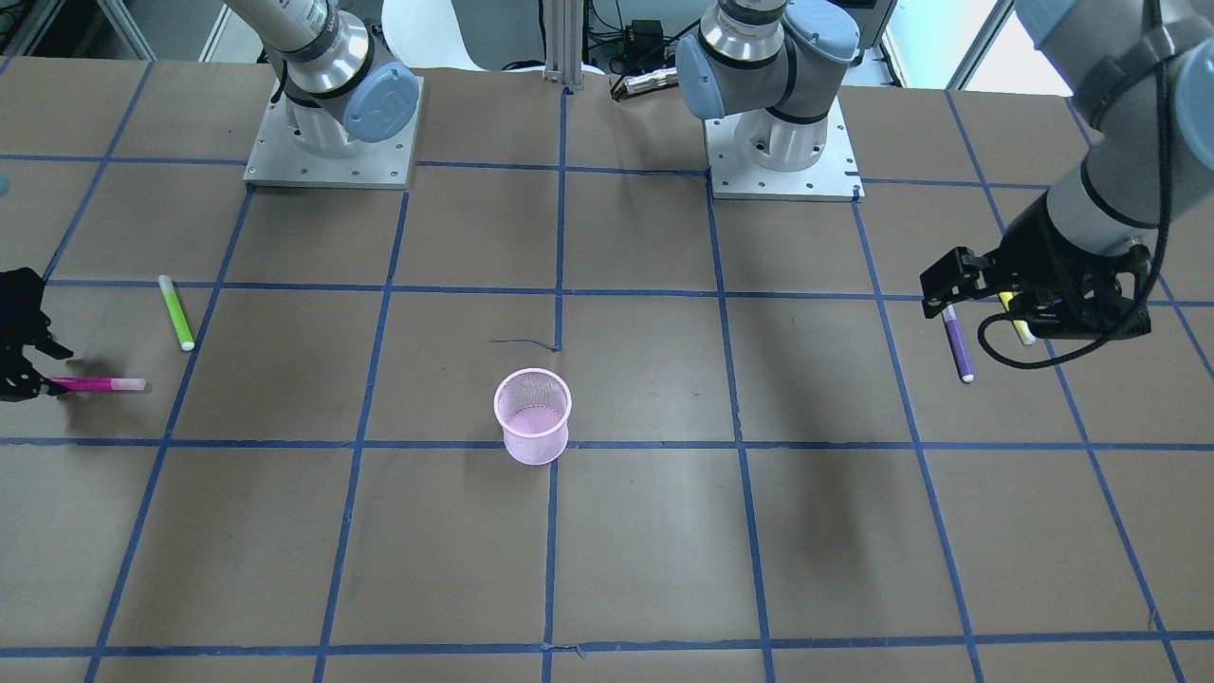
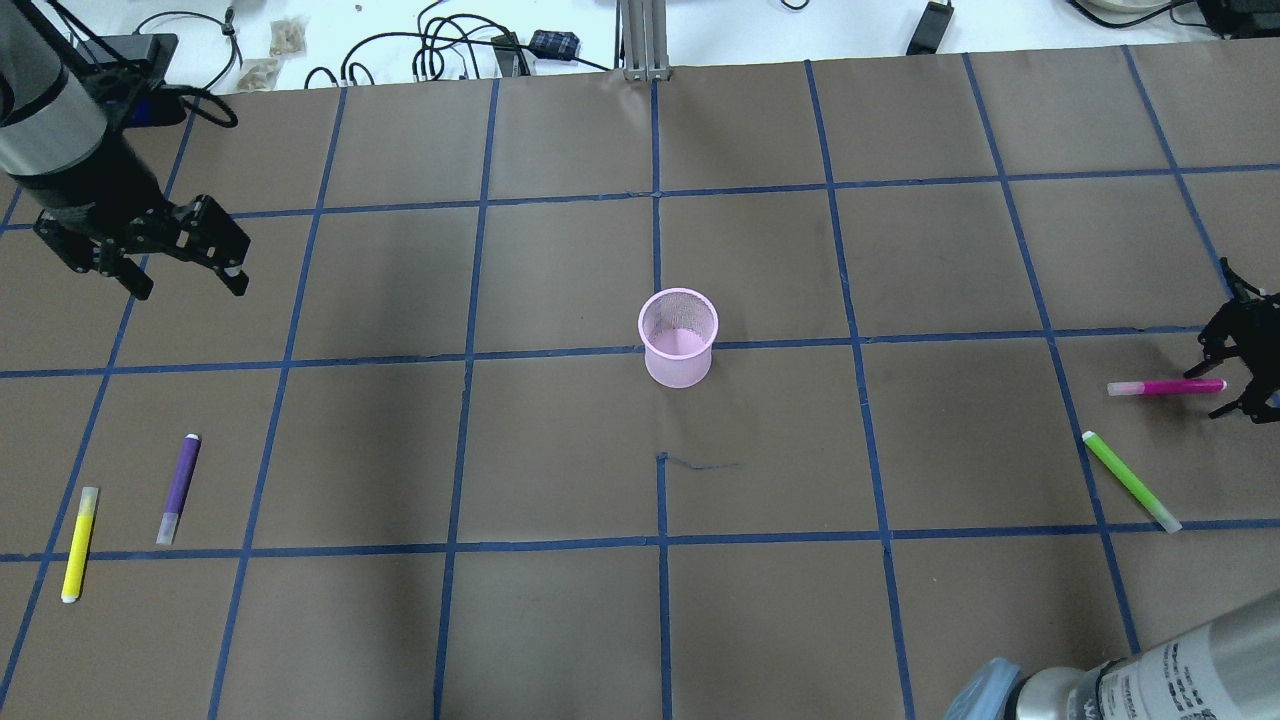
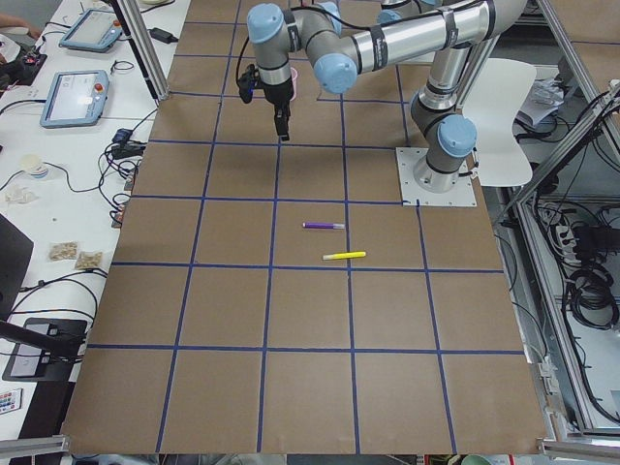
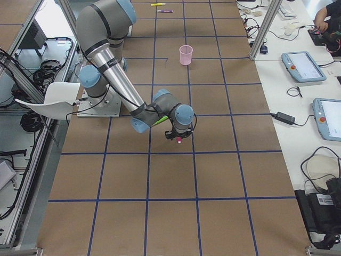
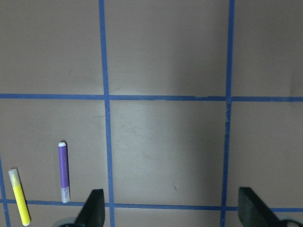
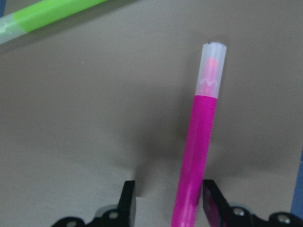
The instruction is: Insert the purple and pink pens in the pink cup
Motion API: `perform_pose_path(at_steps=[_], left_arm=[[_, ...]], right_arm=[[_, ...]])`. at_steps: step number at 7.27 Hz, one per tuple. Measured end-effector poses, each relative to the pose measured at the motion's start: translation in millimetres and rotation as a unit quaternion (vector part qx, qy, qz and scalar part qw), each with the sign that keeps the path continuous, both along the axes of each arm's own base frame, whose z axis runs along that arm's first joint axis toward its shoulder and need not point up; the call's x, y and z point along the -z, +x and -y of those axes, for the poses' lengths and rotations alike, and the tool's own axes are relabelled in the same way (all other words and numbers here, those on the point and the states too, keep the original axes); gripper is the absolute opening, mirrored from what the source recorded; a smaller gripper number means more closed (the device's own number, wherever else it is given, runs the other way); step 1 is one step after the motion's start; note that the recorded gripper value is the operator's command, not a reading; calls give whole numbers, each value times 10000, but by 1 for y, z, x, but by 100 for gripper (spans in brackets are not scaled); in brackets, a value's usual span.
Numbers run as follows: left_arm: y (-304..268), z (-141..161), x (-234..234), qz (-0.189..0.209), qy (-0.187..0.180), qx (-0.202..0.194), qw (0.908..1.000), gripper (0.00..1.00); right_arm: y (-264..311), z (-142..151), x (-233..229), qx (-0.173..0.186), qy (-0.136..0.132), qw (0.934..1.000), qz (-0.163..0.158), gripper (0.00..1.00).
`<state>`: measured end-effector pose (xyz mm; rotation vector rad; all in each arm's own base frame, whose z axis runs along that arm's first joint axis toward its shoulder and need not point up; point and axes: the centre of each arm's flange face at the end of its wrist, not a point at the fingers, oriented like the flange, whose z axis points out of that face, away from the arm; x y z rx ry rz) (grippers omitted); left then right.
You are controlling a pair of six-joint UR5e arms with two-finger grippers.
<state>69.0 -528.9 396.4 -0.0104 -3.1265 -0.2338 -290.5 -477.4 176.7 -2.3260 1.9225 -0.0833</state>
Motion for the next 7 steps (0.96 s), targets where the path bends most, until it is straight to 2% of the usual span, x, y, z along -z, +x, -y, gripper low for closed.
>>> perform_pose_path(at_steps=[2,4,6,7], left_arm=[[67,3,71,-206,276,91,9994,100],[113,-2,140,-66,867,181,9961,100],[142,-5,186,0,1168,134,9931,100],[149,-5,201,-12,1243,122,9922,100]], right_arm=[[0,-1,-1,5,5,10000,-31,0],[0,-1,-2,20,18,10000,-59,0],[-1,-2,-11,77,-9,9999,-141,0],[0,-2,-32,208,-93,9993,-310,0]])
